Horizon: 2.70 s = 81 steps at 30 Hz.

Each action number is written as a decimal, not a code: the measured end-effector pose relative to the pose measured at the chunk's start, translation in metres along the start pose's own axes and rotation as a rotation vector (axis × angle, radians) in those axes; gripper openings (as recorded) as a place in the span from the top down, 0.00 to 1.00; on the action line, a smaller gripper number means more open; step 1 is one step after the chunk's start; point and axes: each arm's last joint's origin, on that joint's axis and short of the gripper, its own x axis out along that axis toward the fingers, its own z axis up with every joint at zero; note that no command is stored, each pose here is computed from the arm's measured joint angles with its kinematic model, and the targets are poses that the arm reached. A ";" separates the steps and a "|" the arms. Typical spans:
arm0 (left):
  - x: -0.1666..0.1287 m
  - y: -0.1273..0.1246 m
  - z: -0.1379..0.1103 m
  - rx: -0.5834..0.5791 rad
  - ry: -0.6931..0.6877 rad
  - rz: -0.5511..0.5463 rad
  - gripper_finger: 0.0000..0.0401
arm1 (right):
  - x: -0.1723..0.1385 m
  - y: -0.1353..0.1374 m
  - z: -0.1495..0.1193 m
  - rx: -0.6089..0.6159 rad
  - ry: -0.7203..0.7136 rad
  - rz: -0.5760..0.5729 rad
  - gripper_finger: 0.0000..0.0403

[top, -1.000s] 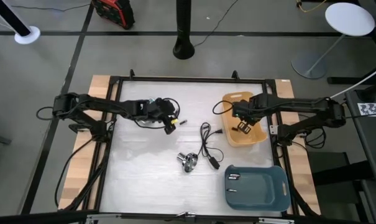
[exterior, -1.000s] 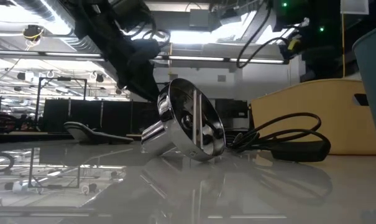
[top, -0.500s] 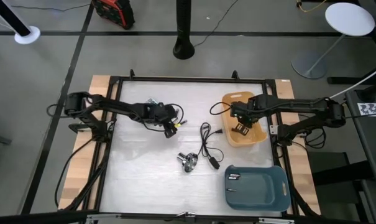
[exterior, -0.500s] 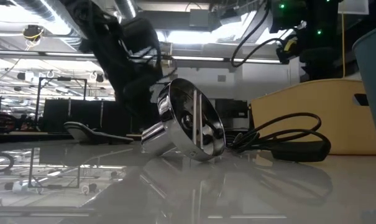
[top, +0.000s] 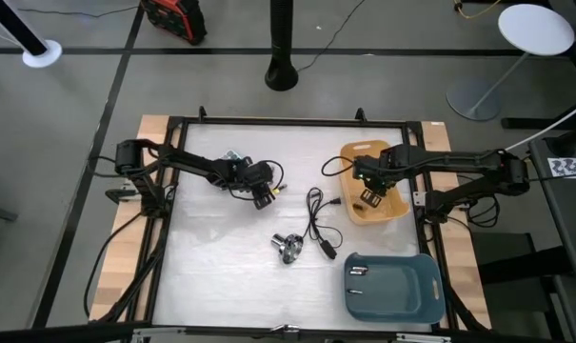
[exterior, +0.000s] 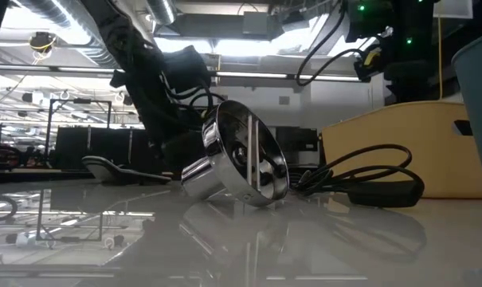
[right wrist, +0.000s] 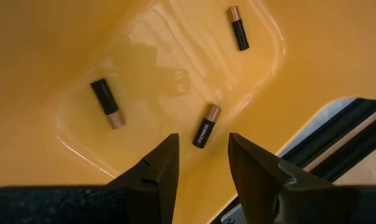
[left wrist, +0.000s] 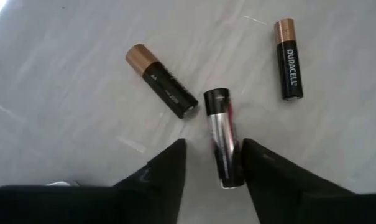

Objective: Sort batteries
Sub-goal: Put the white battery into the blue bin, then put the black battery into the yellow bin

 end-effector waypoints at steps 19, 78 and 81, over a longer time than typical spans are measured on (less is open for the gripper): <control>-0.031 -0.035 0.034 -0.001 -0.093 -0.254 0.90 | 0.000 0.000 0.000 -0.146 0.001 -0.001 0.66; -0.085 -0.244 0.120 0.213 -0.703 -0.614 0.62 | -0.134 -0.018 0.031 -0.301 -0.499 0.116 0.66; -0.096 -0.222 0.125 0.227 -0.601 -0.560 0.64 | -0.136 -0.015 0.035 -0.374 -0.543 0.155 0.66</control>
